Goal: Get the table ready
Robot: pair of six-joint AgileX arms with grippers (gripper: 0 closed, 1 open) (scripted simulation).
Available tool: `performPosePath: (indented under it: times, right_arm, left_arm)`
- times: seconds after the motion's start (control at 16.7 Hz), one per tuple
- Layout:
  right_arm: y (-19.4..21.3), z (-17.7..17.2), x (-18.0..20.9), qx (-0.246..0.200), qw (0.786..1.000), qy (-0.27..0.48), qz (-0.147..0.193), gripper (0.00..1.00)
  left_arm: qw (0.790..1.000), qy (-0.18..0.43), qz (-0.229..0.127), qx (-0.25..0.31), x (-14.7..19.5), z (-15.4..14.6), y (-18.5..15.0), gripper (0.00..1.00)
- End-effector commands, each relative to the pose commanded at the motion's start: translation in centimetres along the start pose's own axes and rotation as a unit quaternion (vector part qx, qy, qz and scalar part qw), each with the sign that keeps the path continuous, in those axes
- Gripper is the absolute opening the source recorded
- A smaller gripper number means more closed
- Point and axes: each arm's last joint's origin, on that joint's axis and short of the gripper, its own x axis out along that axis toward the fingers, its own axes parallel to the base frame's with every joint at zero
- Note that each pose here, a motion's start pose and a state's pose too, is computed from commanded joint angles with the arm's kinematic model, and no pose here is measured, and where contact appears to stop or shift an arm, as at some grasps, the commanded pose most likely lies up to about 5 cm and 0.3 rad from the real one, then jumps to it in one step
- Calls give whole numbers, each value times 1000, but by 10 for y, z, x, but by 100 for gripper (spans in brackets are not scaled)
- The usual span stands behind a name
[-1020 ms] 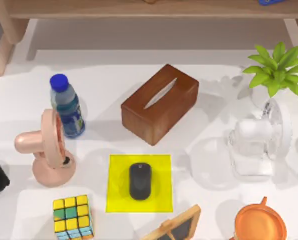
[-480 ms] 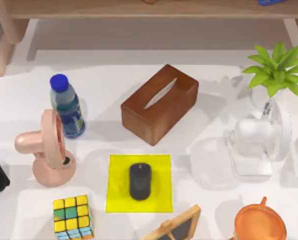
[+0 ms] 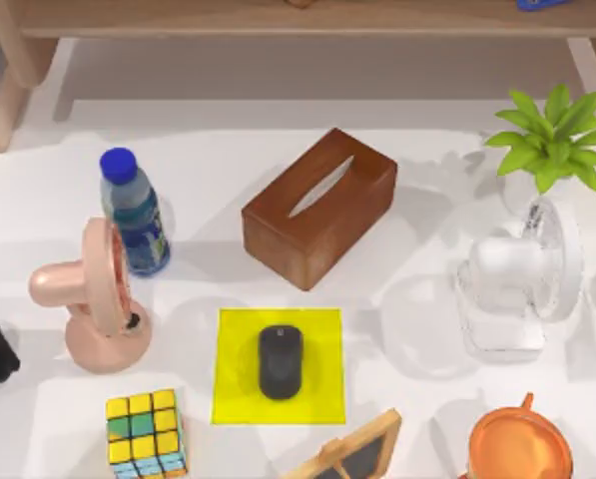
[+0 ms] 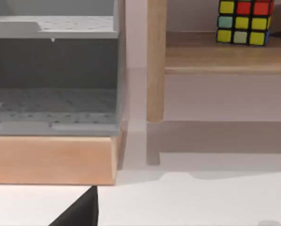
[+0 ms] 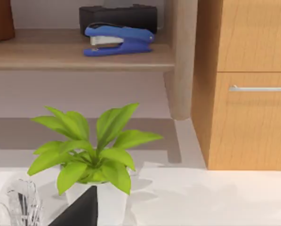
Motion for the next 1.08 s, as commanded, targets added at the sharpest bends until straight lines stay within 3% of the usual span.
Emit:
performPosePath:
  times: [0.3, 0.6, 0.9, 1.08]
  right_arm:
    - [0, 0, 0, 0, 1000, 0, 0, 100]
    - [0, 0, 0, 0, 1000, 0, 0, 100]
    - [0, 0, 0, 0, 1000, 0, 0, 100]
    - [0, 0, 0, 0, 1000, 0, 0, 100]
  left_arm:
    - [1000, 1, -1, -1, 1, 27, -2, 100]
    - [1000, 3, -4, -2, 26, 118, -9, 100]
    - [1000, 1, -7, -5, 106, 221, -30, 100]
    - [1000, -5, -7, -7, 170, 262, -52, 100]
